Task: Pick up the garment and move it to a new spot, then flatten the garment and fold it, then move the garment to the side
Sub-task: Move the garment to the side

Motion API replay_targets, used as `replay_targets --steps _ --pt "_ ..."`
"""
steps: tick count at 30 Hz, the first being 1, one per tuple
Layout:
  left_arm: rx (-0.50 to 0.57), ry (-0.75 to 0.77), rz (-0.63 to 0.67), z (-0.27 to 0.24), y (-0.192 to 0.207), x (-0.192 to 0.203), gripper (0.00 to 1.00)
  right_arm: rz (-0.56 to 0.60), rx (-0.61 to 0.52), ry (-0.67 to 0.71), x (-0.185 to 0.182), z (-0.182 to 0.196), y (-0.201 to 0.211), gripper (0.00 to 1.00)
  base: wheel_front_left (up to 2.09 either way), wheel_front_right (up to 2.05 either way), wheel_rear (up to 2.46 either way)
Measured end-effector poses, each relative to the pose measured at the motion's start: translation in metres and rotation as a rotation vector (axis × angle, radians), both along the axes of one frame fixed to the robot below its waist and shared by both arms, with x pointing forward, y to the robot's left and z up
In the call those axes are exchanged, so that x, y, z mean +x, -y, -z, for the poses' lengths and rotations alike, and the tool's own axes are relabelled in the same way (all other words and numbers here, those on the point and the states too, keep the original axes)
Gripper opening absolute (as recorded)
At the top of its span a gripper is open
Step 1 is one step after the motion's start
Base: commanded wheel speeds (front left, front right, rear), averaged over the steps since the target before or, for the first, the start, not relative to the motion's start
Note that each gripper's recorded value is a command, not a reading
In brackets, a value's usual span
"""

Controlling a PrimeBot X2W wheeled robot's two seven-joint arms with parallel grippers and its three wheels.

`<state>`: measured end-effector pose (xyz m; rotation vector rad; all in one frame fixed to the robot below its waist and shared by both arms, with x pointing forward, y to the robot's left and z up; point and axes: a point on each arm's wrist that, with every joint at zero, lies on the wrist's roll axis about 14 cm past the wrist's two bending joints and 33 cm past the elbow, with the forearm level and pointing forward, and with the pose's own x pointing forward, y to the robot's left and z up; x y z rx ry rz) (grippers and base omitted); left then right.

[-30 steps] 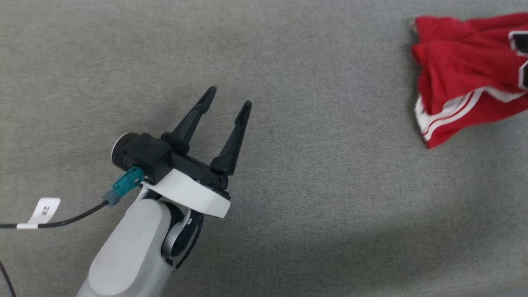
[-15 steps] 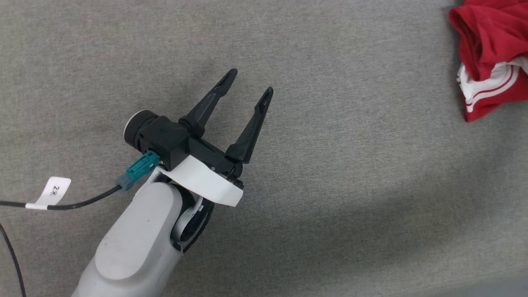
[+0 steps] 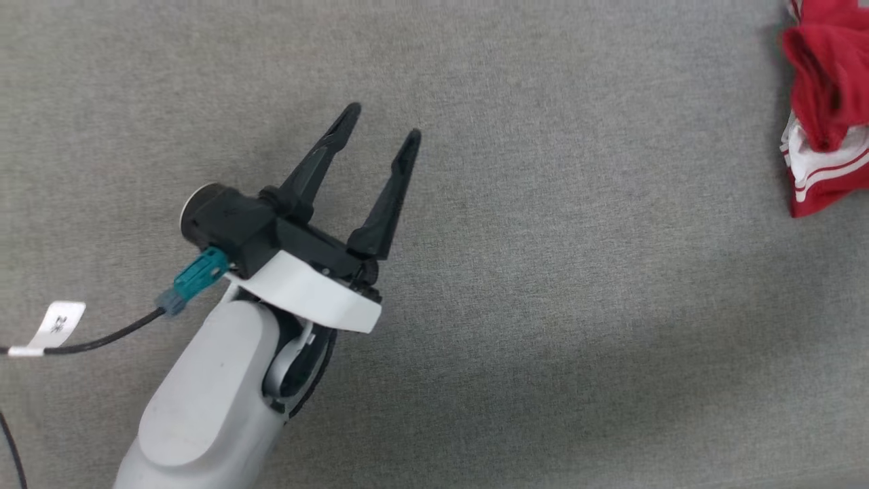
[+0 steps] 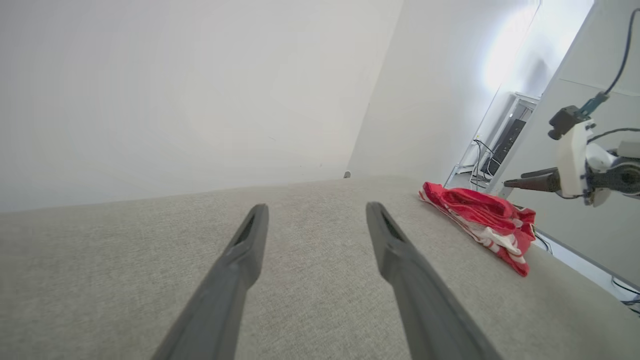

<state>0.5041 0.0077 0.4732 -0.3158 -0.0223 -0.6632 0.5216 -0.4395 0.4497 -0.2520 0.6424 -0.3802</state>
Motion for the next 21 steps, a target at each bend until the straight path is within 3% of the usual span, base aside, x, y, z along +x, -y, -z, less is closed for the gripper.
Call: replay_targets --steps 9,21 --pt "-0.039 0.017 -0.132 -0.027 -0.041 -0.01 1.0 -0.047 0.041 0.208 0.012 -0.044 -0.022 1.0 0.0 0.0 0.0" --pt "-0.02 0.119 -0.39 -0.073 -0.123 -0.048 1.0 -0.247 0.213 0.496 0.007 -0.069 -0.128 1.0 0.0 0.0 0.0"
